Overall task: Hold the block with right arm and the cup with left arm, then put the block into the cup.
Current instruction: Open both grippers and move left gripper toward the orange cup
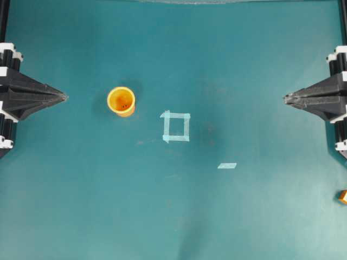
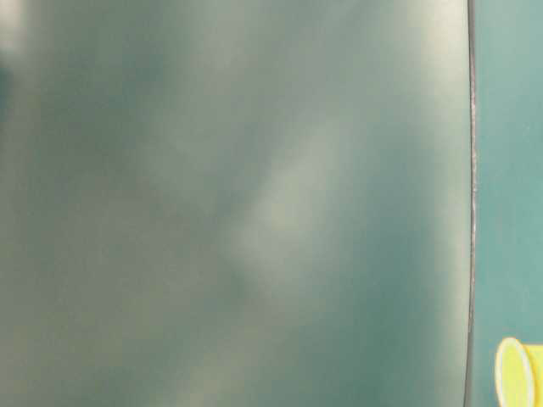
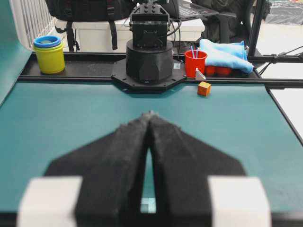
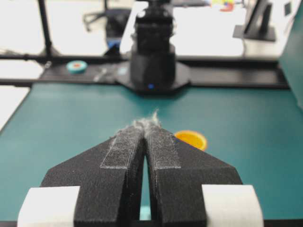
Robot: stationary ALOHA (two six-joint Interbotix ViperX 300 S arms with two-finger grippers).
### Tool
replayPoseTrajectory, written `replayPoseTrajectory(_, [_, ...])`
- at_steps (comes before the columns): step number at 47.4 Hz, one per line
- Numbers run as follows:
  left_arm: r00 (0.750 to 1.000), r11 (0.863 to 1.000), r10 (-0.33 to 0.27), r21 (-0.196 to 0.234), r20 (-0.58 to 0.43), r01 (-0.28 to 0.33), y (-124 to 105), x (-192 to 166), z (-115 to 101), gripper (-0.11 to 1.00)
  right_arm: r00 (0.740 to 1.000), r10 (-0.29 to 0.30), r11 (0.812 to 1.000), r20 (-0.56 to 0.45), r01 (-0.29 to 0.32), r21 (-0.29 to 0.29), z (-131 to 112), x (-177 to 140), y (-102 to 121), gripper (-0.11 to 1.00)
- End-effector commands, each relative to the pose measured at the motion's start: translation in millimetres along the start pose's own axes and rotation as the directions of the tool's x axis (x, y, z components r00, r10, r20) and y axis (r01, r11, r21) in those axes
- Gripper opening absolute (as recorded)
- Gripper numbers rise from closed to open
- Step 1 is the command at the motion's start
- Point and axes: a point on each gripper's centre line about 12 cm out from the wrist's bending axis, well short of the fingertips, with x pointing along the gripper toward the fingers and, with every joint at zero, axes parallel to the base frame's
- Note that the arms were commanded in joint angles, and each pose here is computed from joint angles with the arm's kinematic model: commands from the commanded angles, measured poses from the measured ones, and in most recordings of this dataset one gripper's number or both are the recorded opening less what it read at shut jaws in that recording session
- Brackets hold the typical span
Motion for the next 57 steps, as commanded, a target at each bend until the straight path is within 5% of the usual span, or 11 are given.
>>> replayPoseTrajectory(1, [1.000, 0.999, -0.006, 0.037, -0.028, 0.007, -1, 2, -2, -0.01, 1.000, 0.005, 1.000, 0.014, -0.005, 0.002, 5, 2, 1, 0.00])
replayPoseTrajectory(18, [0.996, 0.997, 0.016, 0.071, -0.083, -0.010, 4, 2, -7, 0.02, 0.986, 0.004, 0.997, -0.166, 0.009, 0.076, -1, 5, 1, 0.00])
replayPoseTrajectory(35, [0.991, 0.997, 0.044, 0.075, -0.125, -0.035, 10, 6, -17, 0.25, 0.918, 0.012, 0.982, -0.395, 0.064, 0.180, -7, 2, 2, 0.01])
replayPoseTrajectory(43, [0.988, 0.997, 0.048, 0.073, -0.145, -0.037, 10, 8, -21, 0.48, 0.853, 0.018, 0.967, -0.522, 0.117, 0.225, -20, -1, 3, 0.08])
replayPoseTrajectory(57, [0.980, 0.996, 0.057, 0.073, -0.191, -0.043, 13, 14, -32, 0.71, 0.701, 0.074, 0.940, -0.709, 0.188, 0.285, -44, -12, 11, 0.45])
